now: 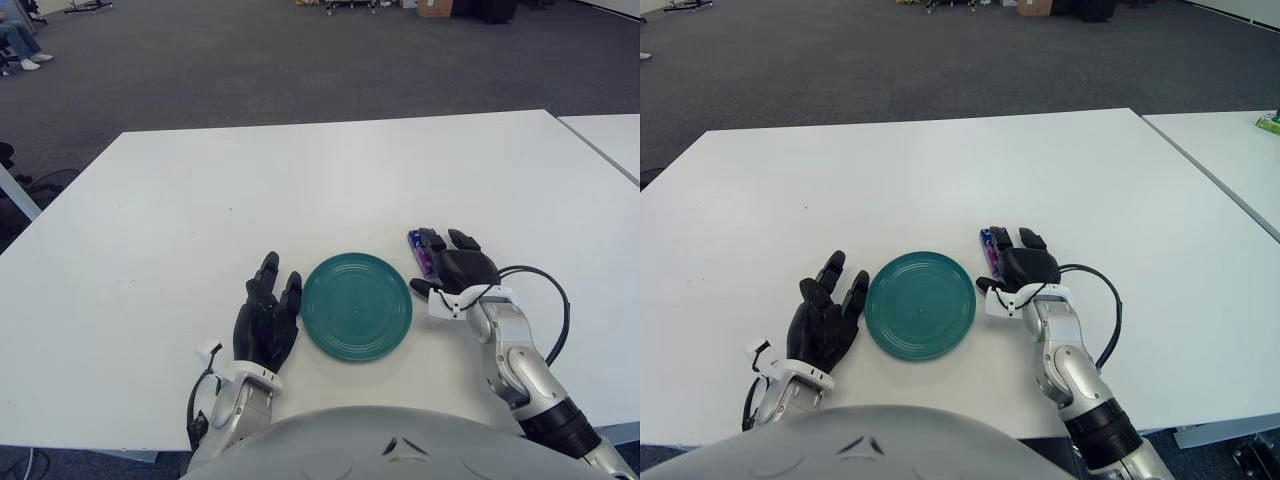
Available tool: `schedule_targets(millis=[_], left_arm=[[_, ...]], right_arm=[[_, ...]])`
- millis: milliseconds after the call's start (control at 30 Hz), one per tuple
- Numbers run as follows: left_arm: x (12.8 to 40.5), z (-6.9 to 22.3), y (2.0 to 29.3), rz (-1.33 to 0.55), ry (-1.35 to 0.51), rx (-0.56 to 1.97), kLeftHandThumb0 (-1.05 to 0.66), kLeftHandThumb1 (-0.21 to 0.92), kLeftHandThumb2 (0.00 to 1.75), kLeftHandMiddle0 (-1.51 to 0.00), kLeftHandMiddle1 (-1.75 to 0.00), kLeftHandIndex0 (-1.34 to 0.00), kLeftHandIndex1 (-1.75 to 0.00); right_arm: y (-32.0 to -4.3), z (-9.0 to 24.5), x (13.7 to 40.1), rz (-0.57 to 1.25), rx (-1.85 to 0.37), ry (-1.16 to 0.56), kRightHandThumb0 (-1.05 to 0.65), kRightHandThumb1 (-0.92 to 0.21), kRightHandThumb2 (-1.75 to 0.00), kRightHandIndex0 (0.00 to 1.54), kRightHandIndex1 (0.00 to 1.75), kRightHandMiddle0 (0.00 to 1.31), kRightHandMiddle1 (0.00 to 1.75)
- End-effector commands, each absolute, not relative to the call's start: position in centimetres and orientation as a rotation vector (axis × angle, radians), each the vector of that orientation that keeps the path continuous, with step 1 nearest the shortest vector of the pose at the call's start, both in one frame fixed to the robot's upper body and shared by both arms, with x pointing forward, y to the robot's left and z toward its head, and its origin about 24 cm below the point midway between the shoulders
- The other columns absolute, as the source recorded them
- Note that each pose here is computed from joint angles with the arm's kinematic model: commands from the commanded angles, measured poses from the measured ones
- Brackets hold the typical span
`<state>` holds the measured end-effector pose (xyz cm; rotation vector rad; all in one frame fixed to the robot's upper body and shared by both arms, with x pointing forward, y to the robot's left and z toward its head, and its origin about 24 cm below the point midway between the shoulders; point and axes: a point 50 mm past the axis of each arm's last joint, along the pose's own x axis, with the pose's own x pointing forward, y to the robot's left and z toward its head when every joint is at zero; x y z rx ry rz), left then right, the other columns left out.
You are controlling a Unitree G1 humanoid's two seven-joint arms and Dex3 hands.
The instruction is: Put the gum into the plate.
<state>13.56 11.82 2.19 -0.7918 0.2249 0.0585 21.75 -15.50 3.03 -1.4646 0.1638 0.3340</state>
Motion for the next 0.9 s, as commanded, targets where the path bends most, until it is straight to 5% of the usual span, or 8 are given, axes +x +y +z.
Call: schedule_targets(millis=[0, 233, 633, 867], left_arm=[[13.5, 2.1, 11.9, 0.076, 0.221, -0.815, -1.03, 0.92, 0.89, -0.05, -0.01, 0.0, -0.17], [13.4, 2.0, 11.8, 0.073, 0.22, -0.813, -1.02, 0.92, 0.89, -0.06, -0.01, 0.0, -0.17], [13.0, 1.5, 11.4, 0.07, 0.225, -0.822, -1.01, 0.92, 0.88, -0.06, -0.01, 0.0, -0.21], [12.7, 1.5, 10.9, 0.069, 0.222, -0.825, -1.01, 0.92, 0.88, -0.07, -0.01, 0.0, -0.2]], right_arm=[[-15.8, 2.9, 21.9, 0.325, -1.474, 0.143, -1.03, -0.92, -0.78, 0.08, 0.01, 0.01, 0.4], [-16.3, 2.3, 21.9, 0.311, -1.491, 0.149, -1.04, -0.92, -0.77, 0.1, 0.01, 0.0, 0.45], [-16.2, 1.9, 23.0, 0.247, -1.476, 0.186, -1.02, -0.92, -0.75, 0.04, 0.0, 0.0, 0.05], [-15.8, 2.0, 22.7, 0.195, -1.41, 0.23, -1.0, -0.92, -0.7, 0.01, 0.0, 0.0, 0.0]])
